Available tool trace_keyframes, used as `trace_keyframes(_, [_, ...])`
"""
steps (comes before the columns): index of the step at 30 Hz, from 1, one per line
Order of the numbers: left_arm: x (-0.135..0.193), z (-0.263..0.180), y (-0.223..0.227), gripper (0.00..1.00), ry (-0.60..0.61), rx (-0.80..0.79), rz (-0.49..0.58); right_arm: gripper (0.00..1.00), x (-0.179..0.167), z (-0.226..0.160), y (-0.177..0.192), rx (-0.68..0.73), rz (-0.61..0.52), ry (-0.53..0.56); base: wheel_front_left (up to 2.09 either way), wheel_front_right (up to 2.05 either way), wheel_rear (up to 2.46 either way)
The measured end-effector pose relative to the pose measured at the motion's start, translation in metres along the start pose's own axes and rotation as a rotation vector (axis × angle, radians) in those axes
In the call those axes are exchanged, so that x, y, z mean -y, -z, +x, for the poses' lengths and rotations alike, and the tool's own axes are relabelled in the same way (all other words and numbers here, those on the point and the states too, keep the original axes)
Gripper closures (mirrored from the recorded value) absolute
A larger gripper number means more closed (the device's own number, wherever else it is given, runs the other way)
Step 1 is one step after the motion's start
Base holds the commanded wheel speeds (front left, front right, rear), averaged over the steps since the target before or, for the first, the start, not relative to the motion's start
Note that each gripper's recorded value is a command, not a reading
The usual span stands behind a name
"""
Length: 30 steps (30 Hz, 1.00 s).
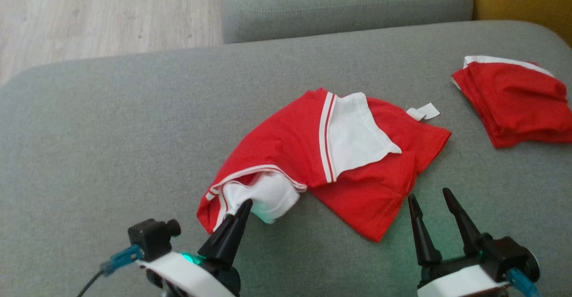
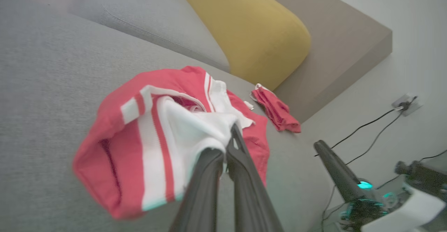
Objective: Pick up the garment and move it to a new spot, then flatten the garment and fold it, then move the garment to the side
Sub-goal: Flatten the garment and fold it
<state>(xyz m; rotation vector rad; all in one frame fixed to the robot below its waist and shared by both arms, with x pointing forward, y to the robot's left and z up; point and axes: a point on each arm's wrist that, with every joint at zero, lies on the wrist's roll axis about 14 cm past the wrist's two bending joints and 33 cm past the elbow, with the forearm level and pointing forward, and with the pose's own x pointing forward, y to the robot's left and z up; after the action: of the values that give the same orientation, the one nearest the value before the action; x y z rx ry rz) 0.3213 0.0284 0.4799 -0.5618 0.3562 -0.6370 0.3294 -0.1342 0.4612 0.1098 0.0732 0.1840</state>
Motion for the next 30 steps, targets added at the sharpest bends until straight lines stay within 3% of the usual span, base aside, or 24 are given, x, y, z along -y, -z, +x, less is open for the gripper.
trace_keyframes(4, [0.02, -0.017, -0.013, 1.0, 0.054, 0.024, -0.123, 0.0, -0.004, -0.008, -0.003, 0.013, -0.001, -0.008, 0.0, 0.0, 0.0])
trace_keyframes(8, [-0.015, -0.023, 0.0, 1.0, -0.069, -0.047, -0.113, 0.0, -0.005, -0.01, -0.002, 0.011, 0.011, -0.007, 0.0, 0.0, 0.0])
trace_keyframes(9, [-0.022, -0.024, 0.008, 0.7, -0.093, -0.074, -0.118, 0.0, -0.005, -0.01, -0.002, 0.01, 0.014, -0.008, 0.0, 0.0, 0.0])
trace_keyframes(10, [-0.029, -0.024, 0.013, 0.0, -0.116, -0.087, -0.125, 0.0, -0.006, -0.009, -0.001, 0.009, 0.019, -0.01, 0.0, 0.0, 0.0])
trace_keyframes(15, [-0.038, -0.012, 0.013, 0.0, -0.131, -0.09, -0.078, 0.0, -0.007, -0.009, 0.001, 0.0, 0.025, -0.009, 0.0, 0.0, 0.0])
trace_keyframes(30, [0.021, -0.016, -0.038, 0.0, 0.046, 0.096, -0.041, 0.0, -0.004, -0.004, 0.006, -0.017, 0.026, -0.005, 0.0, 0.0, 0.0])
